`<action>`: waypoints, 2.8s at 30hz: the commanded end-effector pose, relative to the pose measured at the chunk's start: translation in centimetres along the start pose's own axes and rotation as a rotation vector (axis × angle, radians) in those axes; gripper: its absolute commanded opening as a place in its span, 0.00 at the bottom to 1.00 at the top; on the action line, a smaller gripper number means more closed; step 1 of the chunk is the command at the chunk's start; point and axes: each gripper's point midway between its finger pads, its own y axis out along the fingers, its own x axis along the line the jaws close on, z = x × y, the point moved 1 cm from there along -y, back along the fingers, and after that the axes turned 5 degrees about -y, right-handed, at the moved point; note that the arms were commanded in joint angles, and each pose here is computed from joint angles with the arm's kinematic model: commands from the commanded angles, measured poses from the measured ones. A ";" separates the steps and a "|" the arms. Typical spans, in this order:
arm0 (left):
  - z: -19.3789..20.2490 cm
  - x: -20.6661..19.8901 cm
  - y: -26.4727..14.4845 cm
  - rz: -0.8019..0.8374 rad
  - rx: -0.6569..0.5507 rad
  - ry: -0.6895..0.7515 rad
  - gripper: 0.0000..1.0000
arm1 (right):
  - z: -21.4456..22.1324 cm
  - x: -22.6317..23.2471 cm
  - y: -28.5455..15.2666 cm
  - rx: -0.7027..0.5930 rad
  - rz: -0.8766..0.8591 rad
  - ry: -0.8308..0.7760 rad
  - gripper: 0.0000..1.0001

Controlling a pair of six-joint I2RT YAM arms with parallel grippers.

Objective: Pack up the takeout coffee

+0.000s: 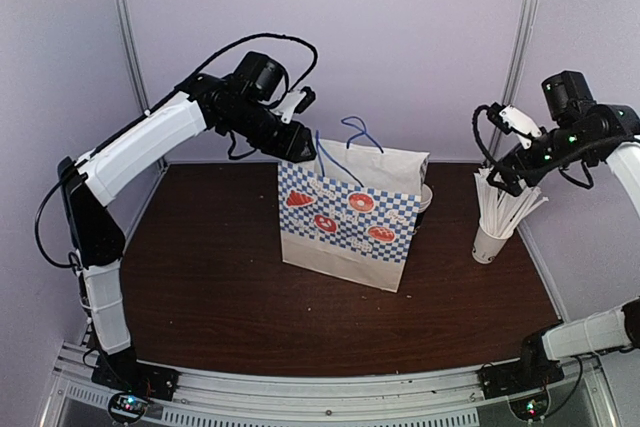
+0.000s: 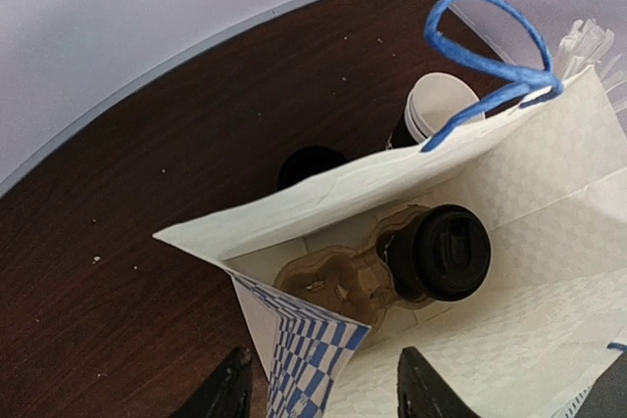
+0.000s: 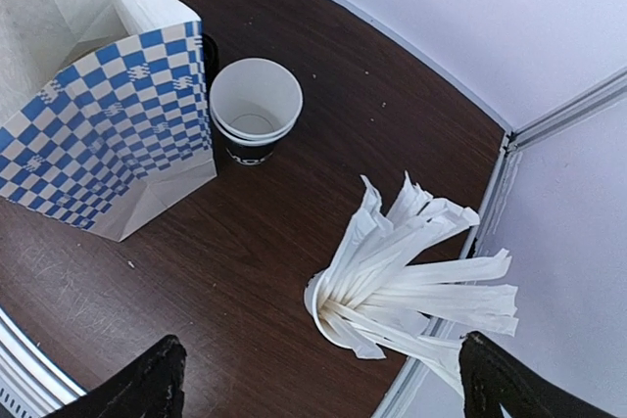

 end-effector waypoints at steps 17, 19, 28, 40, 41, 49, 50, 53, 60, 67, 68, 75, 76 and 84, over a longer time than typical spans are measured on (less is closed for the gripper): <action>-2.2 -0.4 -8.4 -0.022 -0.193 0.043 0.52 | 8.4 -1.7 3.2 0.136 0.016 0.288 0.58; -2.1 -0.3 -8.9 -0.031 -0.202 0.047 0.52 | 8.8 -1.8 4.0 0.145 0.019 0.294 0.55; -1.5 0.0 -9.6 -0.040 -0.213 0.041 0.52 | 9.5 -1.9 7.7 0.161 -0.028 0.294 0.46; -1.3 0.3 -9.6 -0.057 -0.216 0.042 0.52 | 9.2 -3.1 10.2 0.173 -0.030 0.327 0.15; -1.2 0.3 -9.6 -0.056 -0.215 0.042 0.52 | 9.2 -3.1 10.2 0.173 -0.028 0.328 0.11; -0.9 0.3 -9.7 -0.056 -0.209 0.044 0.52 | 7.8 -2.8 5.9 0.139 -0.008 0.319 0.00; -0.9 0.3 -9.7 -0.057 -0.210 0.046 0.52 | 7.4 -2.6 5.0 0.126 -0.014 0.319 0.00; -0.9 0.4 -9.9 -0.061 -0.213 0.047 0.53 | 6.1 -2.2 2.4 0.079 -0.020 0.316 0.00; -0.4 0.5 -9.8 -0.063 -0.201 0.053 0.53 | 2.0 -1.9 -4.0 -0.063 -0.020 0.260 0.00; -0.4 1.1 -10.6 -0.101 -0.220 0.053 0.53 | -3.6 -2.3 -8.2 -0.268 -0.065 0.205 0.00; -0.3 1.1 -10.7 -0.102 -0.220 0.055 0.53 | -4.6 -2.3 -8.7 -0.303 -0.087 0.201 0.00; 1.0 2.0 -12.0 -0.150 -0.219 0.063 0.55 | -11.7 -2.5 -11.0 -0.531 -0.279 0.199 0.00; 1.3 2.3 -12.2 -0.164 -0.219 0.063 0.56 | -12.6 -2.1 -11.0 -0.546 -0.320 0.196 0.00; 3.8 4.0 -13.5 -0.245 -0.204 0.052 0.57 | -16.9 5.7 -6.4 -0.470 -0.472 -0.068 0.00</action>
